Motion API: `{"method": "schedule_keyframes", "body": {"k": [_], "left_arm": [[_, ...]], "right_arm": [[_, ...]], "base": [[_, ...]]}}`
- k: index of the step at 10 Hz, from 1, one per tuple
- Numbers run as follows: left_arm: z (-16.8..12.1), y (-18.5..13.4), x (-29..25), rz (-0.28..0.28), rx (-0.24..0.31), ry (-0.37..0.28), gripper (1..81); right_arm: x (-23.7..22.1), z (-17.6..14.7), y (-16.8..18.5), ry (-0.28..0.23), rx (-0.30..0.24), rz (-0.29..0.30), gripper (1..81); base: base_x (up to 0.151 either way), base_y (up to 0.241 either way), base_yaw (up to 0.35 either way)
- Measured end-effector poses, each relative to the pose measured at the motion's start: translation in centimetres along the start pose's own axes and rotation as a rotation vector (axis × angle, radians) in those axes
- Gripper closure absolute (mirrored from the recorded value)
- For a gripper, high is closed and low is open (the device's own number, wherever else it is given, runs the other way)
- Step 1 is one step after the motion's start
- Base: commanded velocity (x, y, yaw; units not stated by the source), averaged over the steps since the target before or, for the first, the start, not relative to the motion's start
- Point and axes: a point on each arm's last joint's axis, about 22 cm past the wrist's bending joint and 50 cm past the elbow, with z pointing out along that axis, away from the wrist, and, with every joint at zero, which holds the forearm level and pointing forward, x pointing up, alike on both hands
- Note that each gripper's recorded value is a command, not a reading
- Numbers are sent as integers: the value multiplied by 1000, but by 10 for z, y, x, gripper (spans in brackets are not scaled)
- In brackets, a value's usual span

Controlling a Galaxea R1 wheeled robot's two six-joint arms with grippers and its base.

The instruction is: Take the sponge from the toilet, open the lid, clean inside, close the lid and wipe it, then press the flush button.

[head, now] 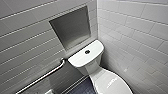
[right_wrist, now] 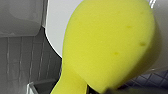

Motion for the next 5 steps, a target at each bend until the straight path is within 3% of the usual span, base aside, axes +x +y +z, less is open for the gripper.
{"method": "schedule_keyframes", "body": {"k": [3,5], "left_arm": [[0,0,0,-1,0,1,10],[0,0,0,-1,0,1,10]], "right_arm": [[23,44,-47,-37,62,-55,811],[28,68,-57,-80,59,-91,811]], "base": [[0,0,0],[0,0,0]]}}
